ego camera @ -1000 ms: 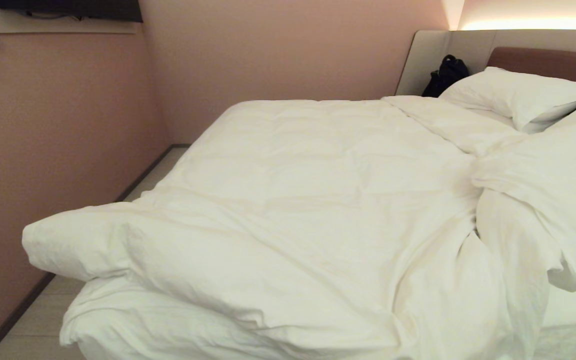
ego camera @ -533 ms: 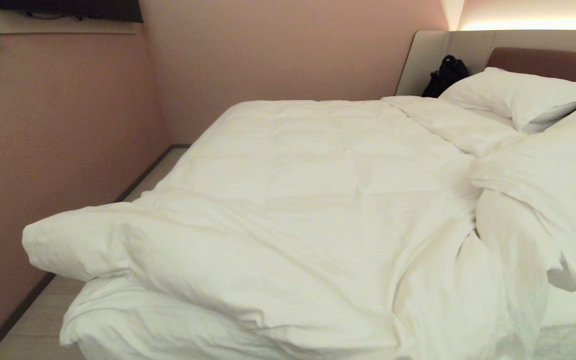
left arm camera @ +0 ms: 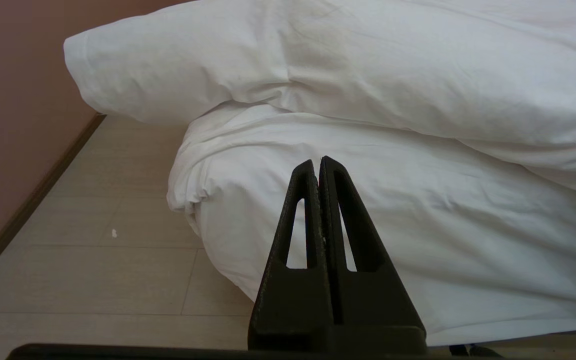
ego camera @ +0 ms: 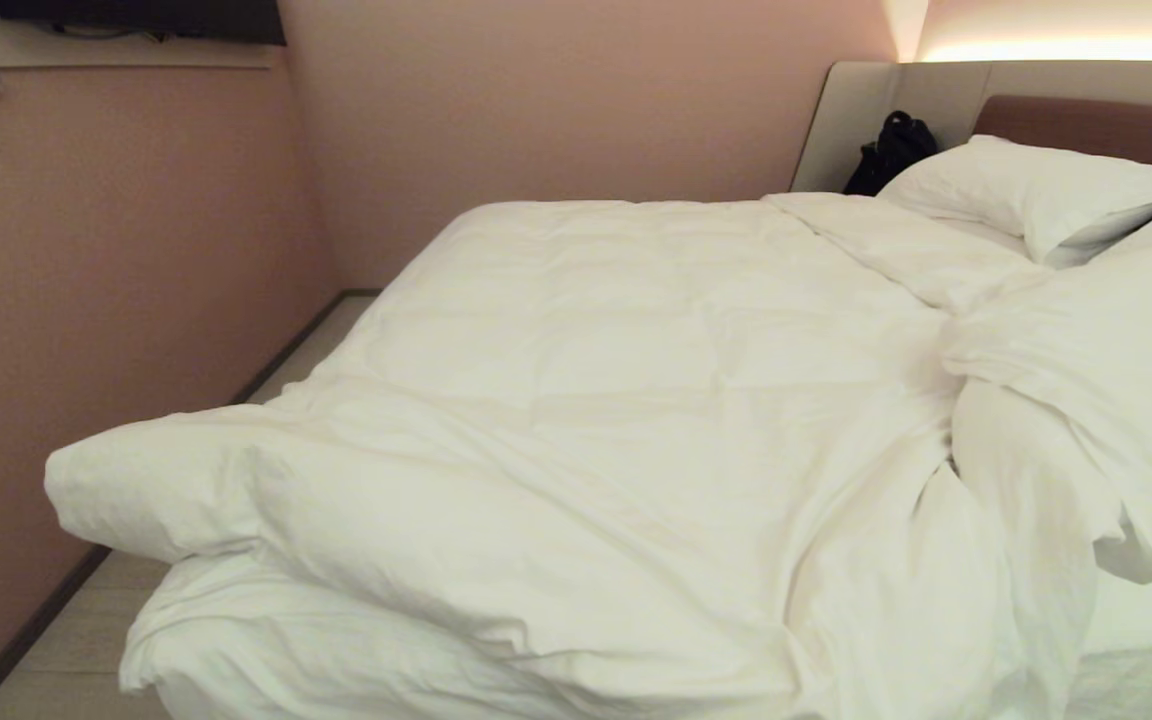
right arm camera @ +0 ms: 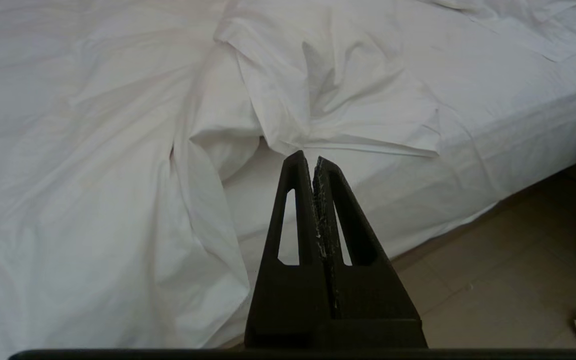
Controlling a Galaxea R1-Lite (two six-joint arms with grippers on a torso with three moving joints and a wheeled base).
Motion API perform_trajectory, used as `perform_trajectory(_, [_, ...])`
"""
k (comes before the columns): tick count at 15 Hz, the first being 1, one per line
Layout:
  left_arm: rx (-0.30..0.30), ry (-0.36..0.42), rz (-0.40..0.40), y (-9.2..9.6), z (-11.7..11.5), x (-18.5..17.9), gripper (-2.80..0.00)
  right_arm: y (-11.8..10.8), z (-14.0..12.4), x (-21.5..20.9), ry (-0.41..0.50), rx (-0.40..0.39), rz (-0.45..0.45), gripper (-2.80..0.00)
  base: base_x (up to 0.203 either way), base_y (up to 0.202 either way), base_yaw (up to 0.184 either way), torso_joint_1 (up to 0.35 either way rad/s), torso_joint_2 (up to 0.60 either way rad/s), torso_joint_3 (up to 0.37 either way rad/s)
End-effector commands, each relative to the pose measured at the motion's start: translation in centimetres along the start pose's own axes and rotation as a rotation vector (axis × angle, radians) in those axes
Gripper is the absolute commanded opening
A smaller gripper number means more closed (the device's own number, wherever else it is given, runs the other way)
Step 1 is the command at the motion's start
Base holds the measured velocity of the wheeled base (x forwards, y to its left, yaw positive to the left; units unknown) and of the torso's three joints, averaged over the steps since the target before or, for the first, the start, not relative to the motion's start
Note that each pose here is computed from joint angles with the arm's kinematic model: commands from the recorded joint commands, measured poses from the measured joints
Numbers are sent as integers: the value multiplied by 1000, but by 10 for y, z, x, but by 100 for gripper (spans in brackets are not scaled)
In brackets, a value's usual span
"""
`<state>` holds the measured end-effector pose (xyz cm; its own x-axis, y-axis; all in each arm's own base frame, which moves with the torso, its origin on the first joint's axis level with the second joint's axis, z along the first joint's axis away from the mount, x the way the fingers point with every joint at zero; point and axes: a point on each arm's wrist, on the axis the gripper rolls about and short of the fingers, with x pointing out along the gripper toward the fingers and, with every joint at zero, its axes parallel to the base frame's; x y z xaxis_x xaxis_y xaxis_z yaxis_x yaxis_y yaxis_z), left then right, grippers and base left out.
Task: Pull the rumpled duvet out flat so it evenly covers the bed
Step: Flatten the corners of the folded blanket
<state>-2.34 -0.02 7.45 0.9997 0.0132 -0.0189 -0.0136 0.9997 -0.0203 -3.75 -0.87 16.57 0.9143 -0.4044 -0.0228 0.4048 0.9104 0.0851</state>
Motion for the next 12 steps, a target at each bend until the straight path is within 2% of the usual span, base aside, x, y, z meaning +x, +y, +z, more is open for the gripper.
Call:
perform_trajectory(1, [-1, 1, 1, 0, 0, 0, -280, -4, -14, -15, -76, 12, 147, -280, 0, 0, 0, 0, 0, 0])
perform_trajectory(2, [-1, 1, 1, 0, 0, 0, -280, -6, -20, -20, -115, 10, 208, -280, 0, 0, 0, 0, 0, 0])
perform_trajectory(6, [-1, 1, 1, 0, 0, 0, -280, 1, -44, -8, -108, -15, 369, -280, 0, 0, 0, 0, 0, 0])
perform_trajectory(12, [-1, 1, 1, 0, 0, 0, -280, 6, -67, 5, -99, -64, 429, -280, 0, 0, 0, 0, 0, 0])
